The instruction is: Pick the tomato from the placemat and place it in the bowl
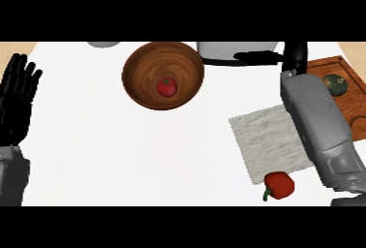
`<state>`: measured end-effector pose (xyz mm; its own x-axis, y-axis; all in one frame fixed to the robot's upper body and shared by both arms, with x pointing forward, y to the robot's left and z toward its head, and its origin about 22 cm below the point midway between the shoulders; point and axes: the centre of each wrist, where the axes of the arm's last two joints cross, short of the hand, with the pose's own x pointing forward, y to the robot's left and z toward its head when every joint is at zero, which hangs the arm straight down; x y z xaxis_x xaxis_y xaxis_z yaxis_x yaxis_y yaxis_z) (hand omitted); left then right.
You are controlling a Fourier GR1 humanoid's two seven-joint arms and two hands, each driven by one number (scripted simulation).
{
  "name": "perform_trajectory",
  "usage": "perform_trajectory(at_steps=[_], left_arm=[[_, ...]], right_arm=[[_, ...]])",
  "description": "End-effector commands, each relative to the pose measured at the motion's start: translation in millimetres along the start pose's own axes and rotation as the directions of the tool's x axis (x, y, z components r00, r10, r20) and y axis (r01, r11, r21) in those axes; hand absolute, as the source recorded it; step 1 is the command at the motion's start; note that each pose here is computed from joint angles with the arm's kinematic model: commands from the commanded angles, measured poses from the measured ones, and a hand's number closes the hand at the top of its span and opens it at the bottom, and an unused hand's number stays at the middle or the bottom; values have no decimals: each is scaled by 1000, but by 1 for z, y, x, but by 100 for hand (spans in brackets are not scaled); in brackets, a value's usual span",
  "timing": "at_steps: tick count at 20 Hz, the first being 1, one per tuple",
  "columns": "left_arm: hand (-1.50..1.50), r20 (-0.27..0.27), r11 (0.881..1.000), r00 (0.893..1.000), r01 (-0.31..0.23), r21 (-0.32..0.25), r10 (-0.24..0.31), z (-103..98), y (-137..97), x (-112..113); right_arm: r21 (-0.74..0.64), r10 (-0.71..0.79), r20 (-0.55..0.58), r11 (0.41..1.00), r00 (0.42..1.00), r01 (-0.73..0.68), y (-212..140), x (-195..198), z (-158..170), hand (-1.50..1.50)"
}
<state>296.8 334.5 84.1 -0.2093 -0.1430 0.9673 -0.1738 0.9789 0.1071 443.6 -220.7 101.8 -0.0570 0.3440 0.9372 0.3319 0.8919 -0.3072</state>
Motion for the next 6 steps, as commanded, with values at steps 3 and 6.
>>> perform_trajectory(at_steps=[3, 6], left_arm=[[0, 0, 1000, 1000, -9, -1, 9, -6, -6, 6], [0, 5, 1000, 1000, -2, -6, 2, 1, -12, -2]], right_arm=[[-18, -50, 26, 999, 998, 50, -89, -34, -10, -150], [-6, -80, 36, 997, 996, 80, -109, -55, -7, -150]])
